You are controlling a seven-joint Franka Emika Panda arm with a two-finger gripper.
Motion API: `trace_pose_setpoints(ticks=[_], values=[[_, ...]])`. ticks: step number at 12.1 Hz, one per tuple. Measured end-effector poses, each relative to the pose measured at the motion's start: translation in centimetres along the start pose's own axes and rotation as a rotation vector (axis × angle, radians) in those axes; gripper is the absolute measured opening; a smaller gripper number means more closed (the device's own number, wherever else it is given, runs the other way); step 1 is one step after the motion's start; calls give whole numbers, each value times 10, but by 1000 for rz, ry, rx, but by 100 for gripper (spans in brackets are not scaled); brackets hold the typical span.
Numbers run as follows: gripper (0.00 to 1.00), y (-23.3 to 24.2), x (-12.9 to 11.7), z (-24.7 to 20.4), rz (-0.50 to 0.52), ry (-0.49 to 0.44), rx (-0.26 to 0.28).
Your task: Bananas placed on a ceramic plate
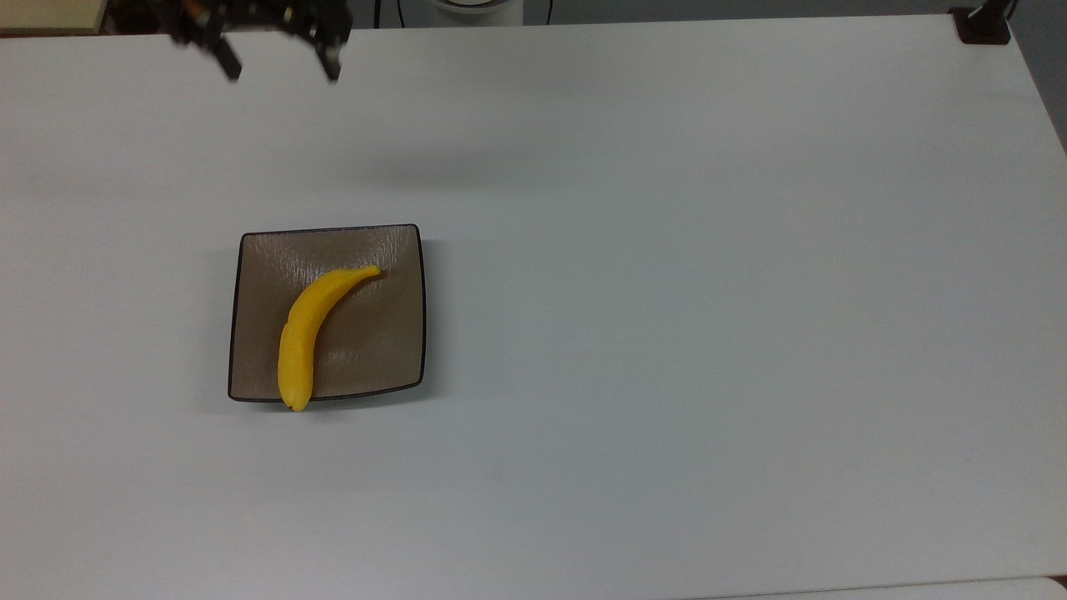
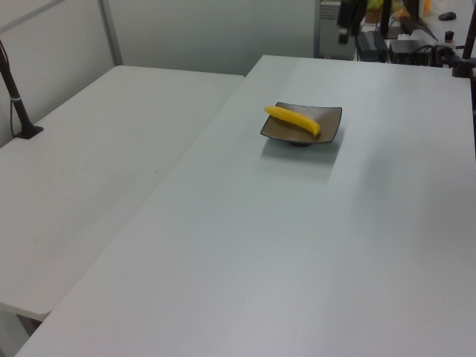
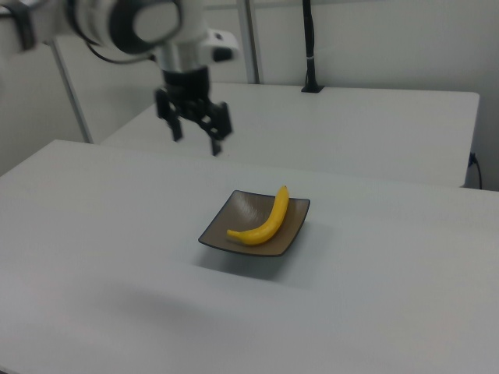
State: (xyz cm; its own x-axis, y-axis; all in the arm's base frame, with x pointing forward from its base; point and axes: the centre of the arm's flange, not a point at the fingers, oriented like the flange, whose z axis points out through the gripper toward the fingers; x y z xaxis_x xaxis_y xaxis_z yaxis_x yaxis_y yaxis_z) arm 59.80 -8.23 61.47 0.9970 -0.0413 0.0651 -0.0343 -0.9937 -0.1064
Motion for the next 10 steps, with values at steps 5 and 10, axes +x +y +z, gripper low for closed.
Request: trace_pose_setpoints(ticks=[5,10], values=[[100,-94,-63,-52,-47,-34,7],[100,-120,-57,-9,-101,-8,12]])
